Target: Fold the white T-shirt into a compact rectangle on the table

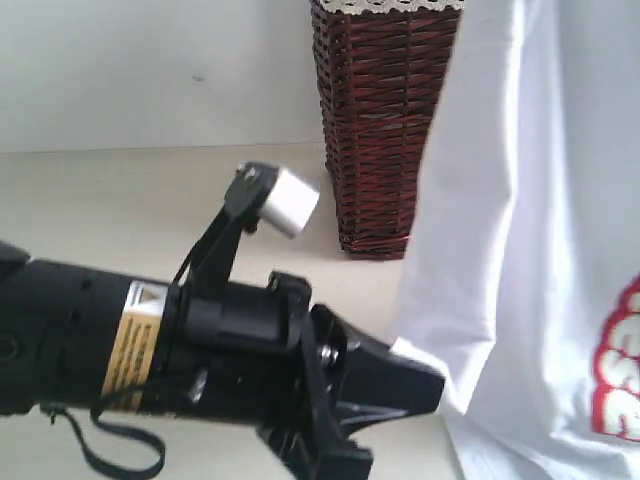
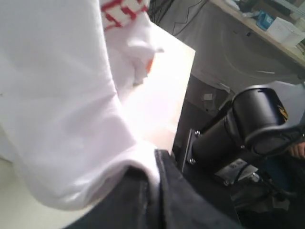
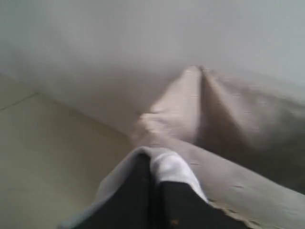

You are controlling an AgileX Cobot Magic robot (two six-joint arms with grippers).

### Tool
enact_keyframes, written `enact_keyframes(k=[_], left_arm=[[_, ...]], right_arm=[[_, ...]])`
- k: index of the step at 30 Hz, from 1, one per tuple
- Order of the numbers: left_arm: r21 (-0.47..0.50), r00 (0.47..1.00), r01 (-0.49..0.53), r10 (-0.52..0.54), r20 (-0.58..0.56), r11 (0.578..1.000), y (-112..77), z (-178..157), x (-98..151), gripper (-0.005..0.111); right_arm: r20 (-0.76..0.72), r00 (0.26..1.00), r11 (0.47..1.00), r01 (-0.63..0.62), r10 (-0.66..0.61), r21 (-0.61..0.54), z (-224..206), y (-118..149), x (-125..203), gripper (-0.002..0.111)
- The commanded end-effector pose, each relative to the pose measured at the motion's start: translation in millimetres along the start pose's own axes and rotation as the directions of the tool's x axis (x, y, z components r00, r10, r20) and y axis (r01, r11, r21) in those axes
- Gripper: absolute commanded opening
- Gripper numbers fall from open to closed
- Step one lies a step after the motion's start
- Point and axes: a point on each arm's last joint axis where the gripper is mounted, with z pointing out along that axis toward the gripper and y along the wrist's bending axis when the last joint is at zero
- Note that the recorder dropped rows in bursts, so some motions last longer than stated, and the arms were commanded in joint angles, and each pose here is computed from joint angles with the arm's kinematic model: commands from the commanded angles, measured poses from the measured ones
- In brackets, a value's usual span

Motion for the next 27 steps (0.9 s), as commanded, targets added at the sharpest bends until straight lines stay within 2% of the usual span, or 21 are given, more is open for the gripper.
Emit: enact_keyframes(k=[1, 7, 9, 11, 14, 15, 16, 17, 18, 21, 25, 27], left_arm=[[0.047, 0.999, 0.048, -0.048, 0.006, 0.998, -7.1, -15.0, 22.9, 0.000], [0.024, 0.999, 0.042, -0.043, 0.024, 0.999, -19.6, -55.3, 54.6, 0.000], [-0.046, 0.998, 0.033, -0.030, 0.063, 0.998, -19.2, -73.0, 61.2, 0.000], [-0.182, 0.995, 0.046, -0.029, 0.099, 0.982, -11.4, -90.5, 68.8, 0.000], [-0.447, 0.987, 0.100, -0.033, 0.155, 0.889, 6.3, -118.8, 82.2, 0.000], [-0.531, 0.984, 0.121, -0.028, 0.179, 0.839, 12.0, -128.9, 86.9, 0.000], [-0.591, 0.979, 0.138, -0.021, 0.202, 0.795, 15.8, -137.7, 90.9, 0.000], [-0.619, 0.976, 0.146, -0.009, 0.219, 0.771, 16.7, -143.9, 93.9, 0.000], [-0.635, 0.972, 0.152, 0.002, 0.234, 0.757, 16.7, -148.4, 96.4, 0.000], [-0.602, 0.964, 0.146, 0.024, 0.265, 0.785, 10.8, -151.9, 98.8, 0.000], [-0.551, 0.959, 0.182, -0.023, 0.283, 0.814, 8.4, -149.2, 104.7, 0.001], [-0.552, 0.960, 0.199, -0.049, 0.275, 0.810, 10.7, -148.2, 112.5, 0.009]], right_arm=[[-0.082, 0.997, 0.976, -0.002, -0.016, -0.219, 36.5, 38.6, 10.2, 0.000], [-0.240, 0.970, 0.931, -0.052, -0.039, -0.360, 89.3, 79.3, 39.7, 0.000], [-0.256, 0.966, 0.927, -0.056, -0.044, -0.372, 103.0, 87.2, 46.6, 0.000], [-0.257, 0.965, 0.929, -0.058, -0.041, -0.367, 114.9, 91.0, 51.8, 0.000], [-0.265, 0.964, 0.929, -0.092, -0.007, -0.359, 128.2, 92.0, 57.7, 0.000], [-0.272, 0.962, 0.924, -0.104, 0.000, -0.367, 131.4, 93.1, 60.0, 0.000], [-0.290, 0.957, 0.917, -0.122, 0.008, -0.379, 134.8, 94.7, 63.2, 0.000], [-0.300, 0.954, 0.910, -0.134, 0.011, -0.391, 138.1, 96.2, 66.1, 0.000], [-0.309, 0.951, 0.898, -0.142, 0.007, -0.416, 143.1, 102.1, 70.0, 0.002], [-0.318, 0.948, 0.866, -0.148, -0.013, -0.477, 159.5, 125.0, 82.9, 0.008], [-0.308, 0.952, 0.874, -0.143, -0.008, -0.464, 181.2, 143.8, 97.2, 0.023], [-0.316, 0.949, 0.875, -0.149, -0.005, -0.461, 184.2, 144.7, 100.2, 0.033]])
